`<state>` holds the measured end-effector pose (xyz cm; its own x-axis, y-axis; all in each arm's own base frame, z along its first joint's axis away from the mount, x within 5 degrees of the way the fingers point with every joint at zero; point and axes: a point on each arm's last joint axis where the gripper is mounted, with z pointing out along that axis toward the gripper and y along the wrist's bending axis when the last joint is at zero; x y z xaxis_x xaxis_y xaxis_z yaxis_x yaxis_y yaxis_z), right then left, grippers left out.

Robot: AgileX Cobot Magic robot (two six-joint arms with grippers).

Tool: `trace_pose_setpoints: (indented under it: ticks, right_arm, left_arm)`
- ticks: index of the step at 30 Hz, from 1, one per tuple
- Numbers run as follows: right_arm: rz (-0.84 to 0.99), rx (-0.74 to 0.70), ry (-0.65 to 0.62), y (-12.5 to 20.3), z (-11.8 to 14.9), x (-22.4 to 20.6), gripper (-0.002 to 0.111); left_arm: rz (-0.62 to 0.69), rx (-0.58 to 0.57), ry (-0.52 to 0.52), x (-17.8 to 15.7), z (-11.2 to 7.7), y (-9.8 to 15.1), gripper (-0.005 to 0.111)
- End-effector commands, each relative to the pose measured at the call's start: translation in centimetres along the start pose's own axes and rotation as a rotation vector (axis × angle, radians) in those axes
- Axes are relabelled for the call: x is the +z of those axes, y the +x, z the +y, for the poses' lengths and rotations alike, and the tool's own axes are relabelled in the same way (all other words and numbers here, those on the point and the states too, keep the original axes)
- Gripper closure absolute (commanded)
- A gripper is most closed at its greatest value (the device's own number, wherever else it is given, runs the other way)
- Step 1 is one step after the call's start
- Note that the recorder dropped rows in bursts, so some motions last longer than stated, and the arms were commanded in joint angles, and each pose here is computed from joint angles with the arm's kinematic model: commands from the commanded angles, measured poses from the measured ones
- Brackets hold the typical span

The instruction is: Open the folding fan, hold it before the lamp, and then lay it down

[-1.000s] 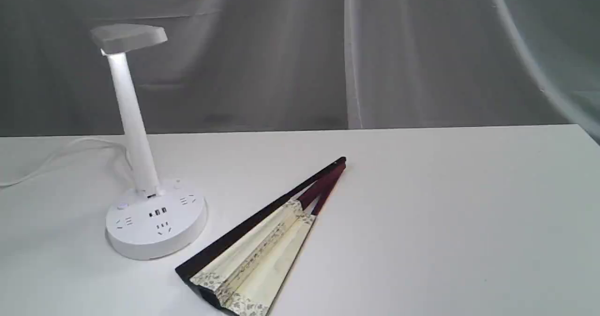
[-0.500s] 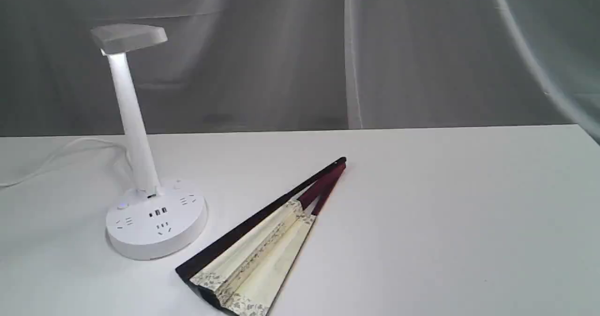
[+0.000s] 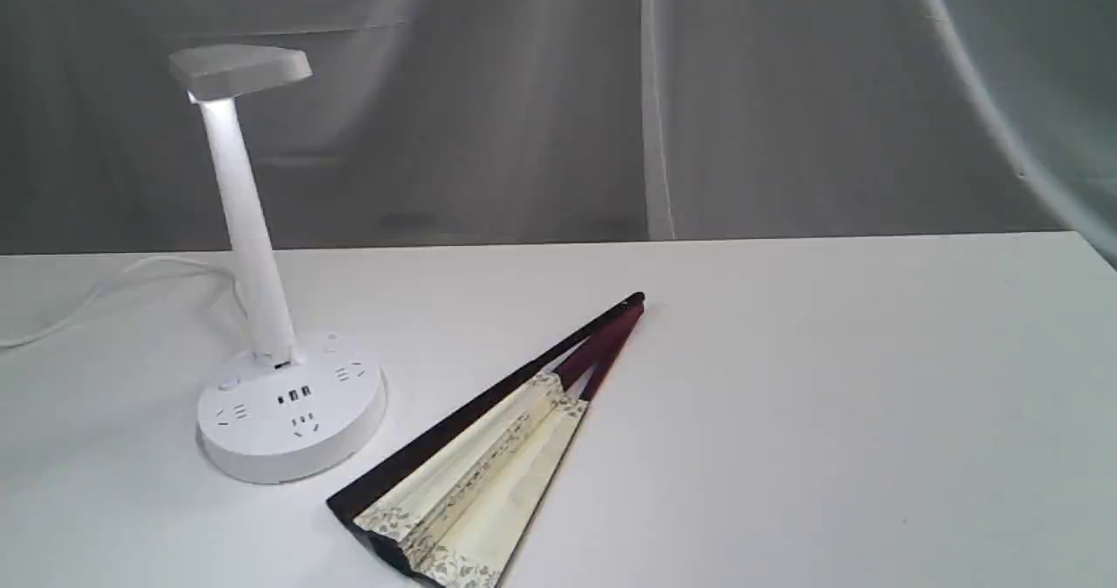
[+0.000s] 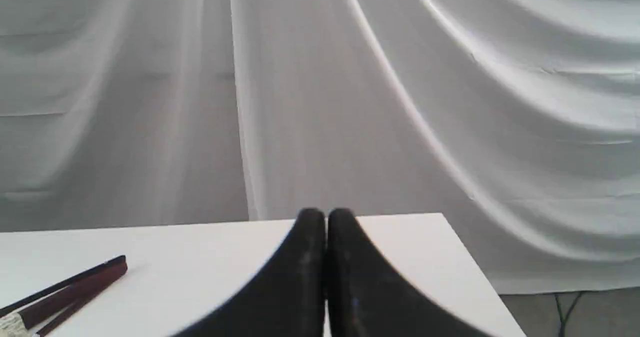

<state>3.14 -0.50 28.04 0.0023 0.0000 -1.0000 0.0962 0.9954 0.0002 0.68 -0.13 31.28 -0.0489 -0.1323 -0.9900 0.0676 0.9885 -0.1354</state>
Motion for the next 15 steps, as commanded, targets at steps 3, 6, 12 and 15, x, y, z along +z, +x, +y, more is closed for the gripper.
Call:
trace_pose_setpoints:
  ticks: [3,6,12,15]
  right_arm:
    - [0.087,0.026,-0.002,-0.2,0.1,0.9,0.108]
    - [0.161,0.08,-0.021,0.1,0.3,2.0,0.108]
    - [0.293,0.105,-0.027,-0.3,0.6,4.5,0.108]
    - [0.338,0.1,-0.028,-1.8,0.6,5.9,0.108]
  left_arm:
    - [0.009,-0.004,-0.003,-0.5,-0.1,-1.0,0.107]
    - [0.086,-0.029,0.003,1.0,-0.3,-1.1,0.107]
    - [0.276,-0.03,-0.022,4.9,-0.2,-0.5,0.107]
    - [0.357,0.001,-0.029,6.7,-0.1,-0.1,0.107]
